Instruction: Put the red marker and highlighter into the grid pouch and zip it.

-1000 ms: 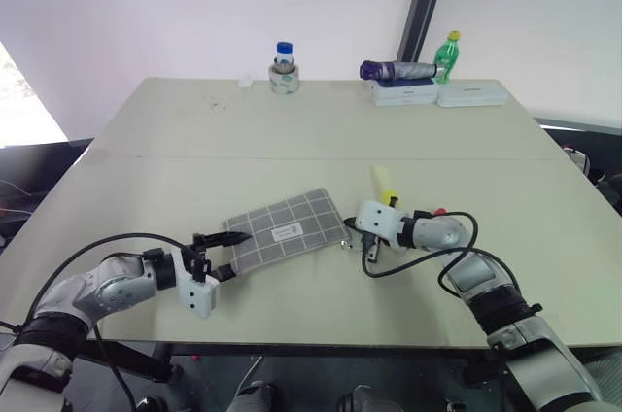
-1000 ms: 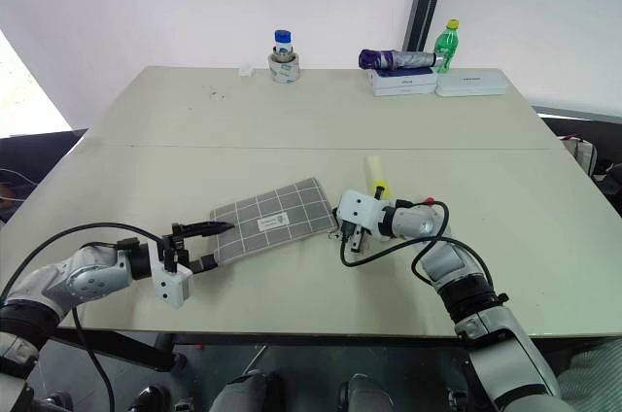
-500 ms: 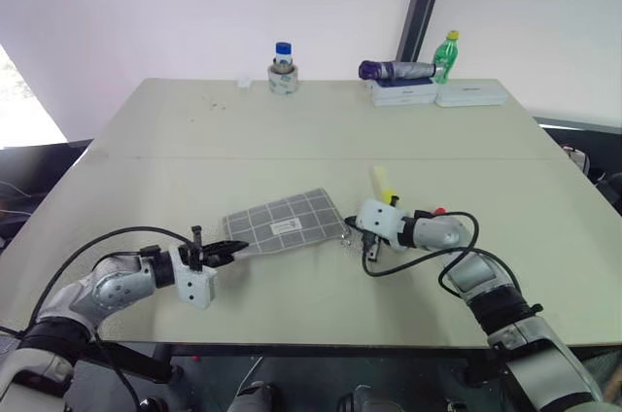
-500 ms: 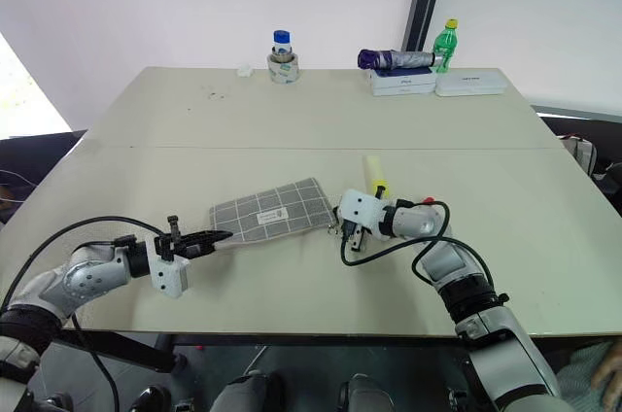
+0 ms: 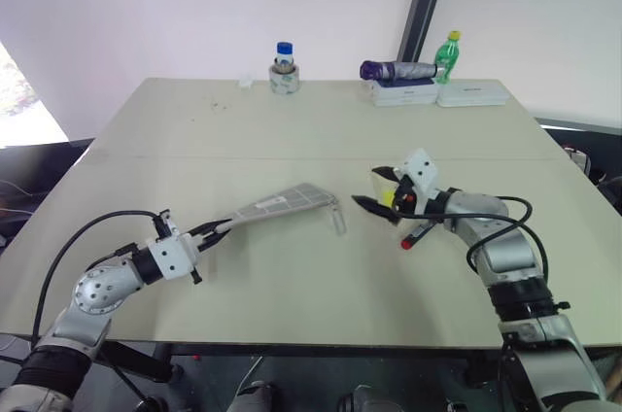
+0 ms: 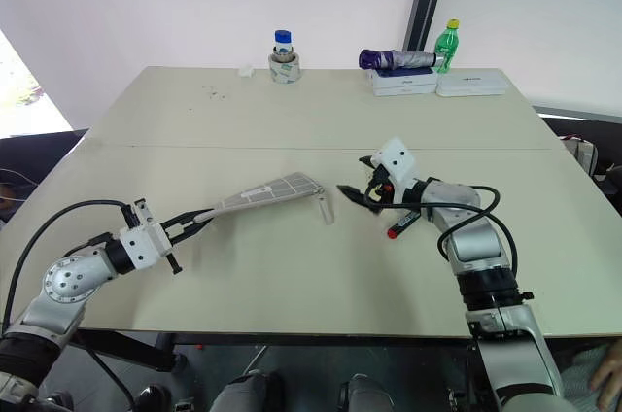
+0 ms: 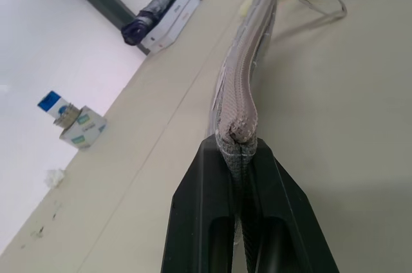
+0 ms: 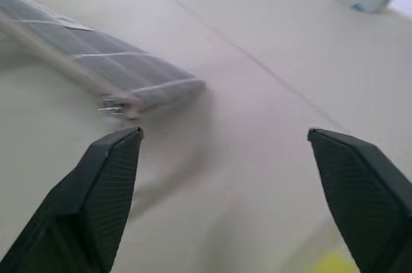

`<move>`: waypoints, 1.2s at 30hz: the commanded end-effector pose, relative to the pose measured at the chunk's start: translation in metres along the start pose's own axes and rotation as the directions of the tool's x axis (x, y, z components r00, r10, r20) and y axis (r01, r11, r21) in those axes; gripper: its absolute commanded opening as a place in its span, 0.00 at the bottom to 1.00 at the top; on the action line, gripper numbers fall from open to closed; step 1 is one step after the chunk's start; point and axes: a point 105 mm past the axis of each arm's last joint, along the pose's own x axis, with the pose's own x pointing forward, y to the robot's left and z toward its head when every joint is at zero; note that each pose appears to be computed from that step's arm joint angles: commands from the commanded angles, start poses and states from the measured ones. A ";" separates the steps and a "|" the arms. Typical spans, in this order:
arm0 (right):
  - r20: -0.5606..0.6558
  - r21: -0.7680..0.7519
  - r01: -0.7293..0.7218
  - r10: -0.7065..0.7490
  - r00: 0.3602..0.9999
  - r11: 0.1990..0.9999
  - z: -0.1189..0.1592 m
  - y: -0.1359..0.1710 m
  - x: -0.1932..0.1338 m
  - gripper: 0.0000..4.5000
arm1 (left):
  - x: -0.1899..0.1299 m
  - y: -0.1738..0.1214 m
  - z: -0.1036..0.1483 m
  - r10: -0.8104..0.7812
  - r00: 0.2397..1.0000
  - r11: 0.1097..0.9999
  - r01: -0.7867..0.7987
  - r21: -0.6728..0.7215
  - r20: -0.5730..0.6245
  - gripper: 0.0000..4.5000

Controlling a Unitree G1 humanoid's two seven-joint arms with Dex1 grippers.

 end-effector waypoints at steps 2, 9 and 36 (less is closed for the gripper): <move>0.015 0.061 -0.021 0.020 1.000 0.998 0.002 0.021 0.004 0.88 | -0.001 0.015 0.012 0.073 0.997 0.997 -0.074 0.016 0.034 0.00; 0.040 0.221 0.087 -0.098 0.994 0.971 -0.014 0.035 0.028 0.88 | 0.004 0.011 0.016 0.068 0.997 0.997 -0.069 0.021 0.045 0.00; -0.025 -0.130 0.079 -0.082 0.996 0.988 -0.003 0.048 0.052 0.01 | 0.025 -0.006 0.010 0.054 0.999 0.992 -0.053 0.111 -0.008 0.00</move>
